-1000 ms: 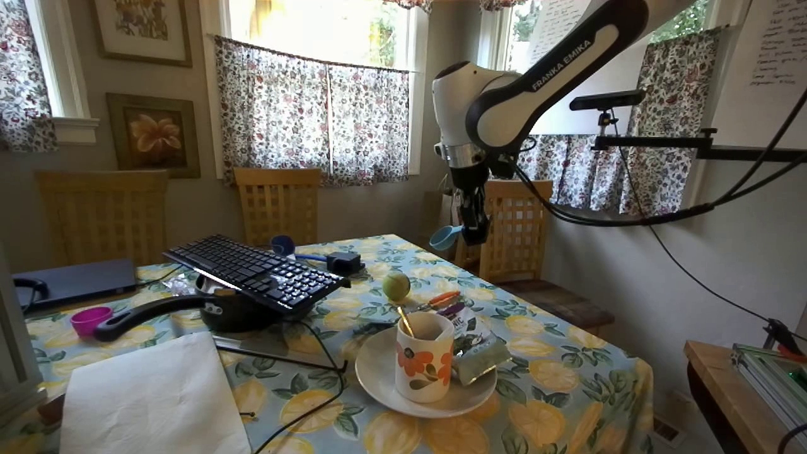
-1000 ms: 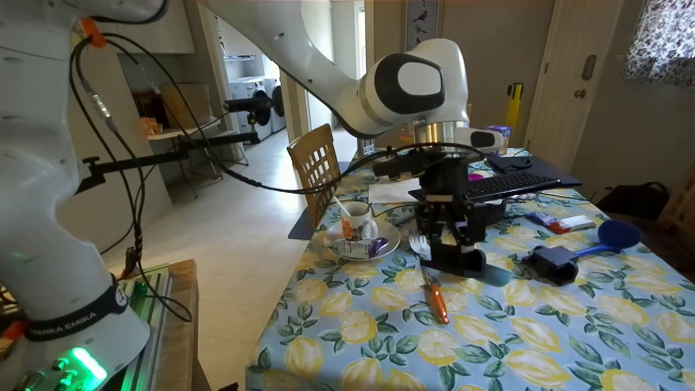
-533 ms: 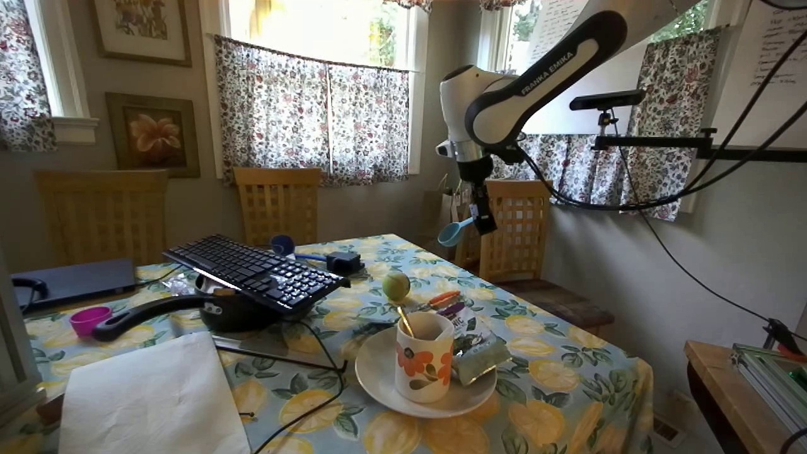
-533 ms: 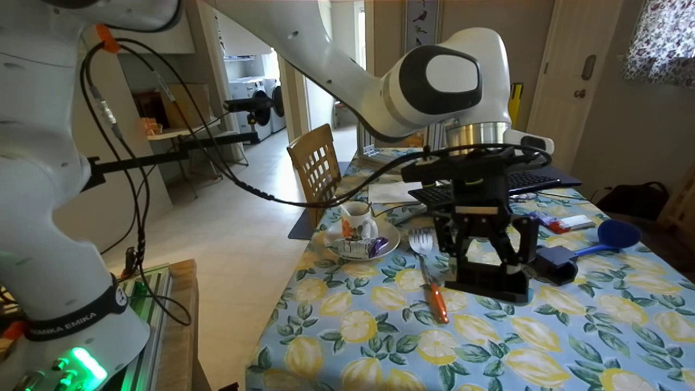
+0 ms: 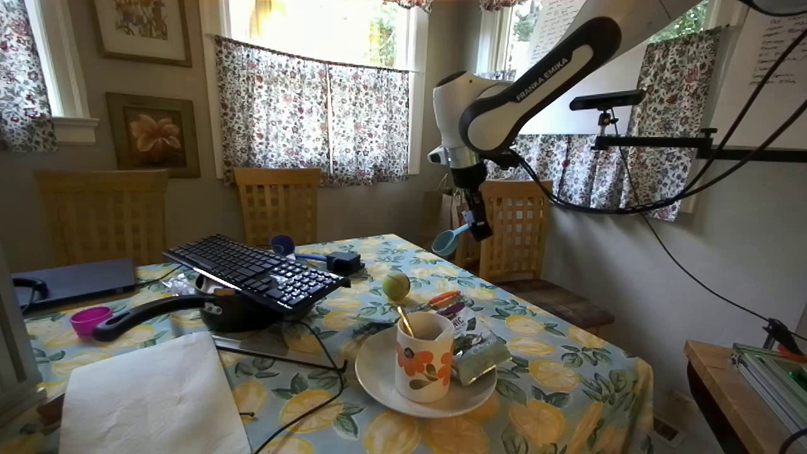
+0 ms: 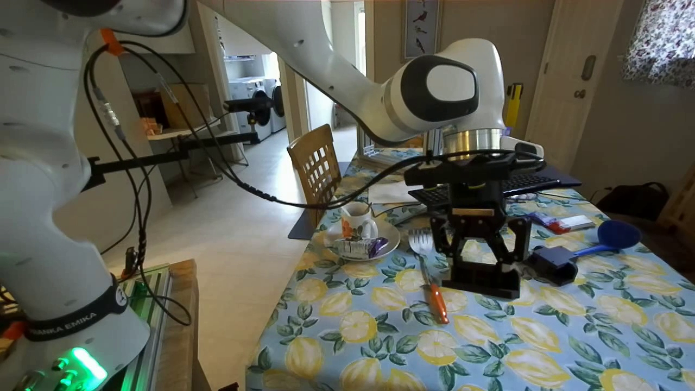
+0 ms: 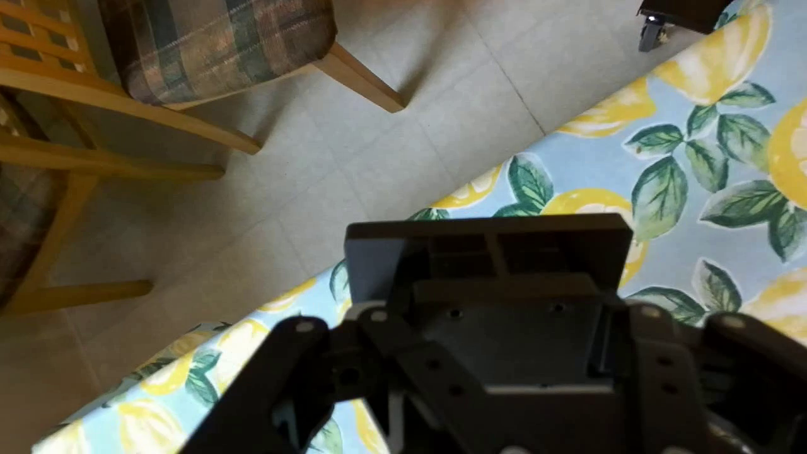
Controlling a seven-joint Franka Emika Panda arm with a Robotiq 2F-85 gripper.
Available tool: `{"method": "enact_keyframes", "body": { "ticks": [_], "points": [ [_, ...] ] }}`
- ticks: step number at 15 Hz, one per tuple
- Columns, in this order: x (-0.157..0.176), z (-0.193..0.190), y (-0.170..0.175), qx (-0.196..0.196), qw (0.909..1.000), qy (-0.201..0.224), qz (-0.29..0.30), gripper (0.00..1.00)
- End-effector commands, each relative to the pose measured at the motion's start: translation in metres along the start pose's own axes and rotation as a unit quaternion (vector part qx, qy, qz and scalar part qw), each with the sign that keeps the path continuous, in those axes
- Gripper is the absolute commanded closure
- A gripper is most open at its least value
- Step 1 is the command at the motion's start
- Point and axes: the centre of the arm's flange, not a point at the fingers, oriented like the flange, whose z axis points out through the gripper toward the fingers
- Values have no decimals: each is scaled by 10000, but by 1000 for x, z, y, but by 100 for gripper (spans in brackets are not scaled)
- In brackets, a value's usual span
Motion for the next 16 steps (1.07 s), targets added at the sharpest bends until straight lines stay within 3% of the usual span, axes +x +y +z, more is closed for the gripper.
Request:
{"method": "enact_keyframes", "body": {
  "ticks": [1, 6, 9, 11, 12, 13, 14, 16],
  "points": [
    [19, 6, -3, -7, 9951, 95, -981, 66],
    [27, 4, -10, 81, 9721, -3, -2342, 66],
    [28, 1, -9, 89, 9576, -127, -2876, 66],
    [28, -2, -8, 127, 9543, -169, -2981, 66],
    [22, 3, -17, 132, 9607, -54, -2772, 41],
    [22, 2, -16, 137, 9592, -66, -2824, 41],
    [22, 1, -15, 140, 9583, -74, -2854, 66],
    [29, -4, -17, -65, 9611, -266, -2749, 66]
  ]
}}
